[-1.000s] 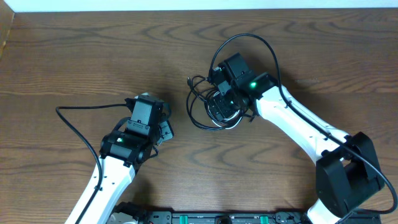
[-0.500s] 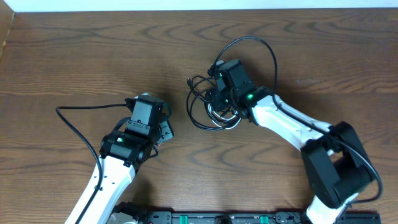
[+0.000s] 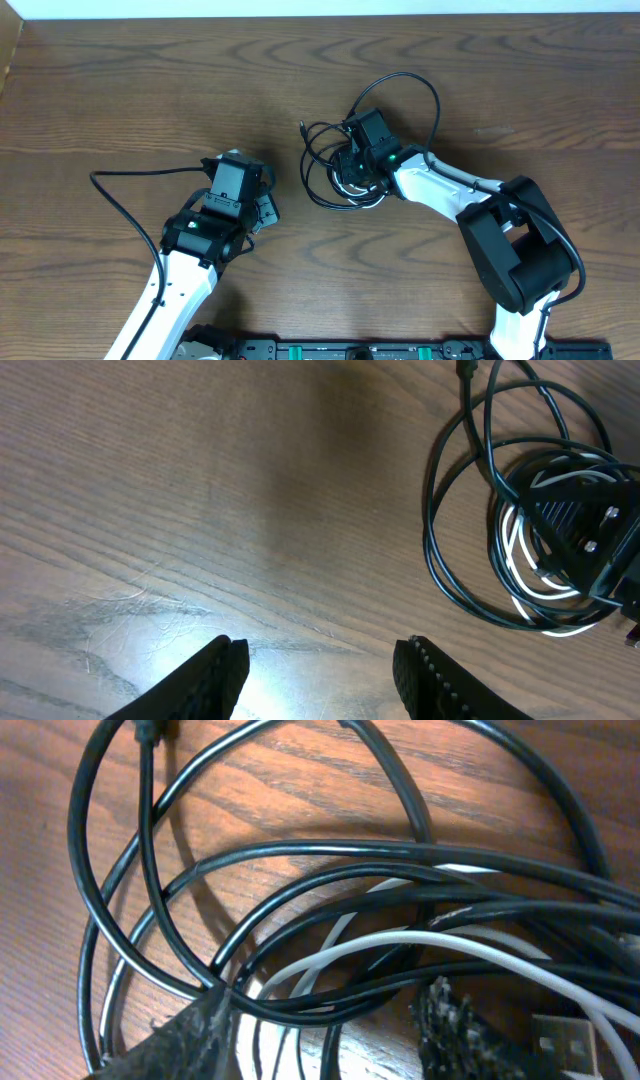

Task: Untangle cables

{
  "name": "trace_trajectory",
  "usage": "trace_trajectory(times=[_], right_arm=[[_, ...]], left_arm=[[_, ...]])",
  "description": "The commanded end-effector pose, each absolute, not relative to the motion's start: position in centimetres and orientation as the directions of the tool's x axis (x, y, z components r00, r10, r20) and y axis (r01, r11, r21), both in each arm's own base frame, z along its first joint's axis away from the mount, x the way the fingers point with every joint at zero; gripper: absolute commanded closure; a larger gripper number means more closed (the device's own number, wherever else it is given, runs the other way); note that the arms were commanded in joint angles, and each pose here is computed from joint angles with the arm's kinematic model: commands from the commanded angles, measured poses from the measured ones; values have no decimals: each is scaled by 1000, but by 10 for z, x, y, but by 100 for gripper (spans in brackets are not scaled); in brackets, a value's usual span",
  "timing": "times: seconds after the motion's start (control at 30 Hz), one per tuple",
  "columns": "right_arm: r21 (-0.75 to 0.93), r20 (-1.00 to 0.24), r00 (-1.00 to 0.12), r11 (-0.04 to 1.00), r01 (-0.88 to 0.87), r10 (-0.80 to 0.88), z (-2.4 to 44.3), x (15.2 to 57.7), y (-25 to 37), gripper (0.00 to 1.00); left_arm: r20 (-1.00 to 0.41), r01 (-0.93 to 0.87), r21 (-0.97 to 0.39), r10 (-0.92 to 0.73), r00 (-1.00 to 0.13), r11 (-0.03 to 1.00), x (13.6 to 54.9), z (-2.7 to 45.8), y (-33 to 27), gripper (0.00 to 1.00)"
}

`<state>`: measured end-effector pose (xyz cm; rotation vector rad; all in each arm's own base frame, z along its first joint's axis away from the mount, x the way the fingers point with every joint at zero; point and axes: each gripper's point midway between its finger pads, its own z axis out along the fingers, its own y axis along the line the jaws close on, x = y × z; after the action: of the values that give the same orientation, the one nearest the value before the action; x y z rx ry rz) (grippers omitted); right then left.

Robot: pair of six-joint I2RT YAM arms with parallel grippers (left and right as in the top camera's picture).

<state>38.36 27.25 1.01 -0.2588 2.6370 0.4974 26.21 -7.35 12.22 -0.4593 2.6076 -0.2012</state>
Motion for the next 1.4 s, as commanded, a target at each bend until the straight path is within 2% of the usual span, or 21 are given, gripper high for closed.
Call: trace_trajectory(times=[0.0,0.1,0.2,0.37,0.4,0.47,0.5,0.6,0.73,0.83,0.93,1.13,1.27,1.3,1.33,1.37], right_arm=[[291,-427,-903,937,-191,-51,-4,383,265,52],[297,-426,-905,945,-139,1,-4,387,262,61],[322,-425,-894,947,-3,142,-2,395,256,67],[376,-427,-853,917,134,300,-1,408,254,63],[384,-426,-847,911,148,317,-1,410,254,65],[400,-419,-841,901,168,343,-3,412,255,91],[403,-415,-839,898,176,351,-3,411,255,99],[411,-407,-847,897,164,342,-3,410,258,99],[451,-391,-894,893,19,217,3,401,277,99],[497,-407,-906,861,-109,120,24,396,290,99],[514,-463,-885,827,-226,46,65,392,291,99],[363,-643,-763,856,-368,-56,154,385,257,99],[181,-717,-695,949,-256,-51,191,382,206,99],[145,-718,-694,964,-221,-51,193,380,195,89],[121,-710,-702,972,-201,-57,191,377,187,74],[120,-675,-736,976,-180,-53,182,370,183,24]], left_arm=[[-437,-279,-213,-347,-830,936,263,123,-72,47],[-437,-279,-213,-347,-830,936,263,123,-72,47],[-435,-278,-216,-347,-831,936,262,123,-72,47],[-427,-272,-226,-347,-835,935,262,122,-75,47],[-427,-272,-227,-347,-835,935,262,122,-75,47],[-427,-273,-226,-346,-836,935,262,122,-75,47],[-425,-273,-225,-346,-836,935,261,122,-75,47],[-423,-273,-222,-345,-838,936,260,122,-74,47],[-419,-274,-219,-344,-840,936,259,121,-74,47],[-418,-272,-216,-341,-842,938,259,121,-74,47],[-418,-272,-216,-340,-842,938,259,121,-74,47],[-417,-272,-215,-340,-843,938,258,120,-74,47],[-419,-273,-216,-341,-841,937,259,121,-74,47],[-419,-273,-216,-341,-842,938,259,121,-74,47],[-419,-272,-216,-341,-842,938,259,121,-74,47],[-419,-272,-216,-341,-842,938,259,121,-74,47]])
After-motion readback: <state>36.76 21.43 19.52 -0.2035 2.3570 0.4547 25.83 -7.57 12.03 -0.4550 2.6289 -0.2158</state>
